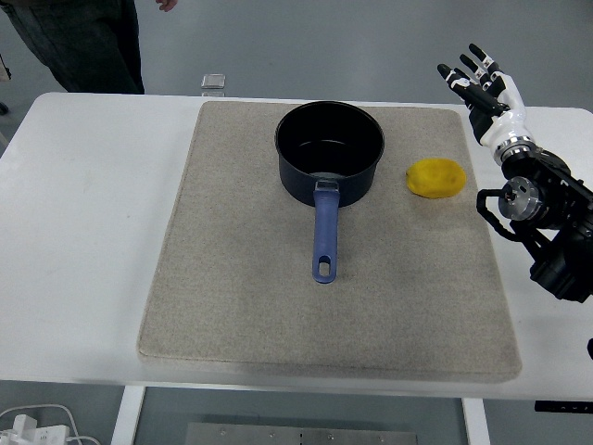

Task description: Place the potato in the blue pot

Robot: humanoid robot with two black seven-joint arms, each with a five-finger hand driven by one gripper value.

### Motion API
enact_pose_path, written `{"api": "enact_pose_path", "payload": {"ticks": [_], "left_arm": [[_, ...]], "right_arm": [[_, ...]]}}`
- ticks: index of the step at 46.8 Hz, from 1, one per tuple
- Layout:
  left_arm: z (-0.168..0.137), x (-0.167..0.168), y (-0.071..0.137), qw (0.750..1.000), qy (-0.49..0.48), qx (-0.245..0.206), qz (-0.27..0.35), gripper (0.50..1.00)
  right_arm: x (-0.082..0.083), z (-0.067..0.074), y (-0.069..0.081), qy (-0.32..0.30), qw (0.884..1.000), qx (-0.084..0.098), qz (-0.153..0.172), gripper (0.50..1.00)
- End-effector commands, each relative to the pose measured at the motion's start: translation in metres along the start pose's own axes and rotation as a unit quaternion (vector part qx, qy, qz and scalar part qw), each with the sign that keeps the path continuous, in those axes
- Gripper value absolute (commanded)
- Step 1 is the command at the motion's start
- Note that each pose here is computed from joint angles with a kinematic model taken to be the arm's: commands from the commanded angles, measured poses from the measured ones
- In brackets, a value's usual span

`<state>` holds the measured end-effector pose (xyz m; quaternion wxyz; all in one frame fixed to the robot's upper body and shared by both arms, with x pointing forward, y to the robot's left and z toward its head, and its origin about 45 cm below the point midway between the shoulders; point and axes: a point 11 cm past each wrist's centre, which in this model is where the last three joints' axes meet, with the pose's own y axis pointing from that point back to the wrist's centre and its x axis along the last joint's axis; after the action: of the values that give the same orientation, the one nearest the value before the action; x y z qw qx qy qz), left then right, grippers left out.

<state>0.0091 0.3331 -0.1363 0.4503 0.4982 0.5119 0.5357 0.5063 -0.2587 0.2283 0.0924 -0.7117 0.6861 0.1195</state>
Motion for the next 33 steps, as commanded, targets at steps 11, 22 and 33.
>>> {"api": "enact_pose_path", "payload": {"ticks": [11, 22, 33], "left_arm": [[0.0007, -0.0011, 0.0, 1.0, 0.0, 0.0, -0.002, 0.999], [0.0016, -0.0012, 0.0001, 1.0, -0.001, -0.001, -0.002, 0.999], [0.0024, -0.0029, 0.0002, 1.0, -0.001, -0.001, -0.004, 0.999]], "right_arm": [[0.0001, 0.0022, 0.0008, 0.0, 1.0, -0.002, 0.0, 0.913], [0.0012, 0.0052, 0.002, -0.001, 1.0, -0.005, 0.002, 0.913], [0.0012, 0.0045, 0.0021, -0.001, 1.0, -0.004, -0.002, 0.913]]}}
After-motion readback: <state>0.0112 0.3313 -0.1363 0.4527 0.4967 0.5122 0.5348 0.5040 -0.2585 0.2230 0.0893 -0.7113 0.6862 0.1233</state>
